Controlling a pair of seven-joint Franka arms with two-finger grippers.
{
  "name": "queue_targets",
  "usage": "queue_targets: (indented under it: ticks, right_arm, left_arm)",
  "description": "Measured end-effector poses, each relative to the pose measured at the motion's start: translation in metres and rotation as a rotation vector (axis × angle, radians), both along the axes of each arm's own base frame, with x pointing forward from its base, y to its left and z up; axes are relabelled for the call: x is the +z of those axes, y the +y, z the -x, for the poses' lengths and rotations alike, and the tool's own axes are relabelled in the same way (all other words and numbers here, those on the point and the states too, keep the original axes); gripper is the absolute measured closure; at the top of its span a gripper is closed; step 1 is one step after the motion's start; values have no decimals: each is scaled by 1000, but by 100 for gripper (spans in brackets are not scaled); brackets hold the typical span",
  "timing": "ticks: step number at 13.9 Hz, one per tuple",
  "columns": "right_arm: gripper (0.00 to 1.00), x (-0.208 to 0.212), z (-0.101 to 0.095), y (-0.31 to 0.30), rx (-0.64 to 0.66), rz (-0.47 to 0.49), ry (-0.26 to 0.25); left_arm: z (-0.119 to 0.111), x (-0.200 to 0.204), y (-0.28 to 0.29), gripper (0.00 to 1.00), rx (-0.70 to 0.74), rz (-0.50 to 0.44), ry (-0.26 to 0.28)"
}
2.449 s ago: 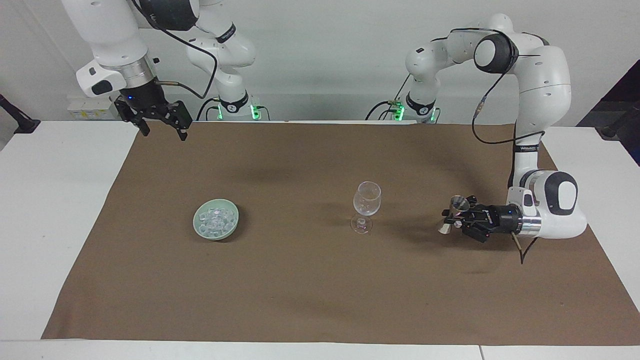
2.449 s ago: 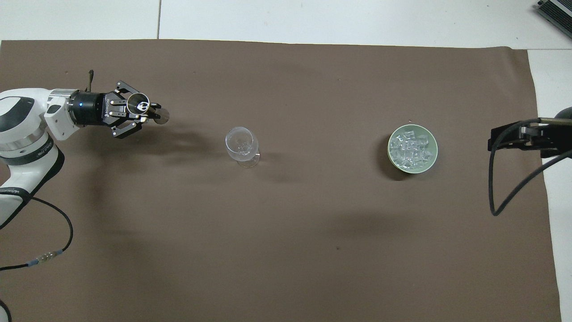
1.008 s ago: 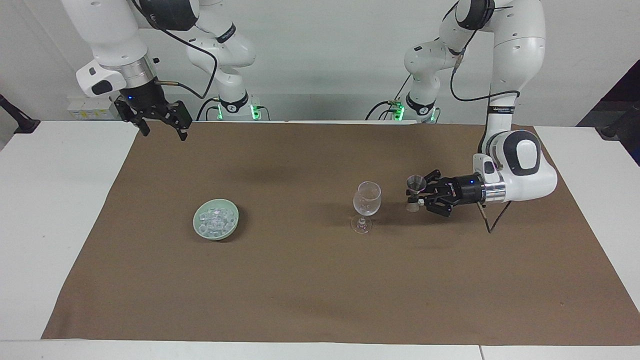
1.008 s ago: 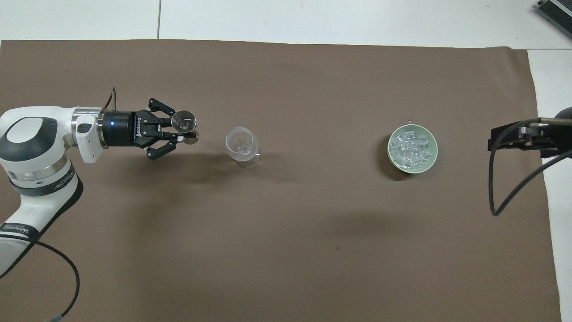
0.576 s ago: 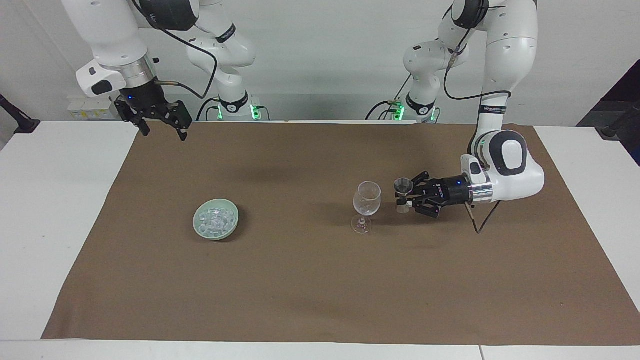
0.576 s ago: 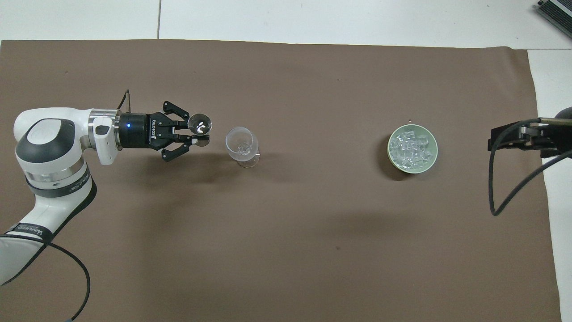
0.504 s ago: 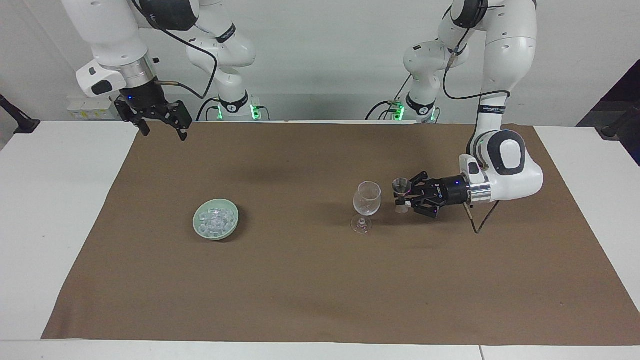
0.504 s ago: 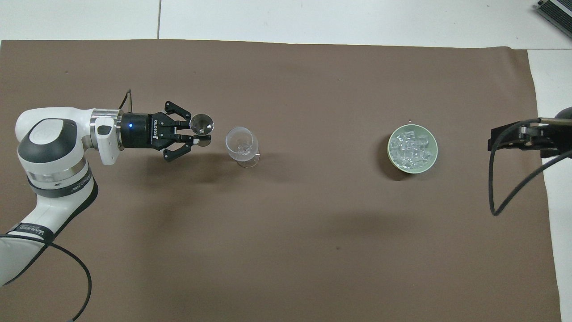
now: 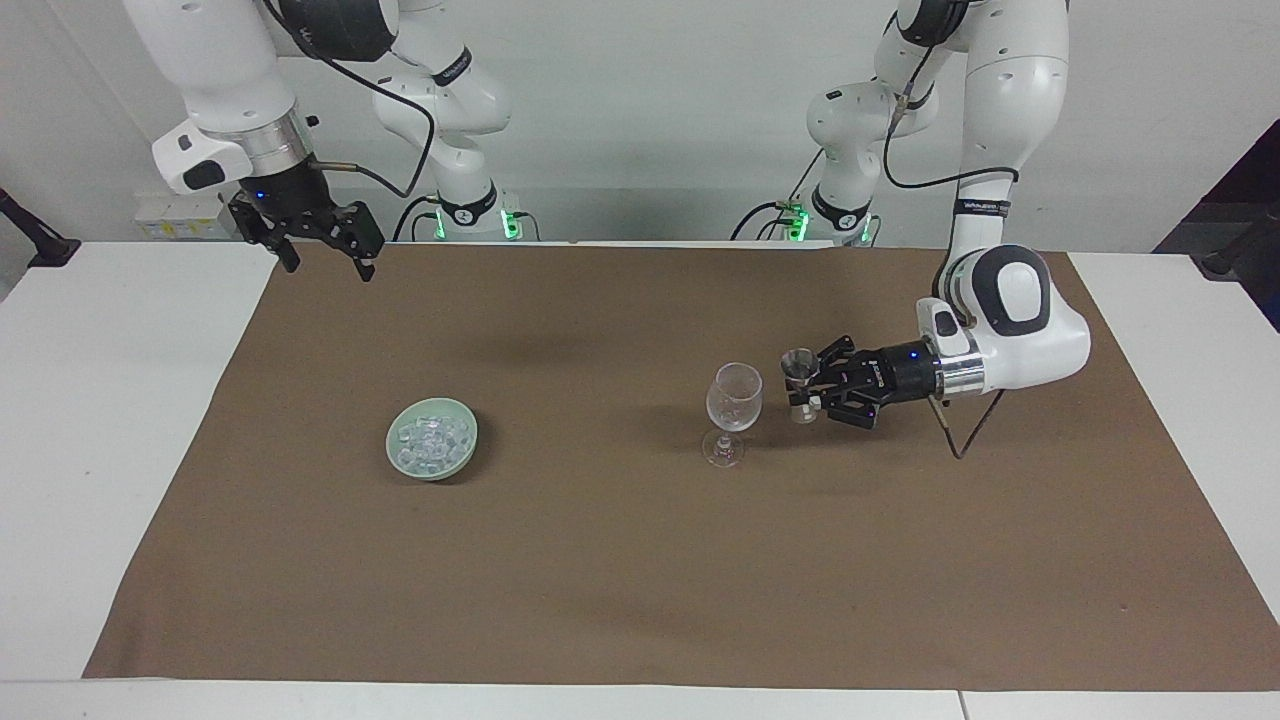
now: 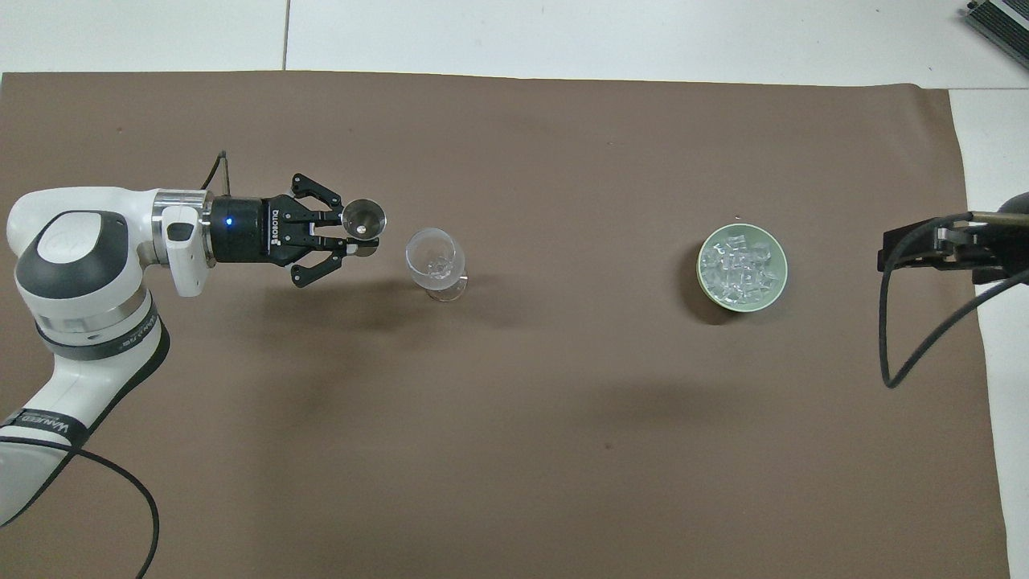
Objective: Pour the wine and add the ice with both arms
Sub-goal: 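Move the held silver cup over the clear wine glass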
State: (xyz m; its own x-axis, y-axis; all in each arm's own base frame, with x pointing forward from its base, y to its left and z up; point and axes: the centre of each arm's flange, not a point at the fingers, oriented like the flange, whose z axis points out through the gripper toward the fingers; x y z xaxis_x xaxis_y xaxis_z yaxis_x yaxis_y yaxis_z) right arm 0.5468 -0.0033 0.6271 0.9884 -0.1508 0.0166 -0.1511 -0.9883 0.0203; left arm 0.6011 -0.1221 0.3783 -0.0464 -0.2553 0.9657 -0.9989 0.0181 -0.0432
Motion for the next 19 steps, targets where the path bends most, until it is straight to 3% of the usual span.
queue_targets:
  ticks: [8, 13, 16, 19]
  right_arm:
    - [0, 0, 0, 0, 0, 0, 0]
    - [0, 0, 0, 0, 0, 0, 0]
    - [0, 0, 0, 0, 0, 0, 0]
    - [0, 0, 0, 0, 0, 0, 0]
  left_arm:
    - [1, 2, 4, 78, 12, -42, -16]
    - [2, 12, 1, 78, 17, -107, -34]
    - [8, 11, -11, 78, 25, -129, -2]
    - [13, 21, -17, 78, 19, -188, -26]
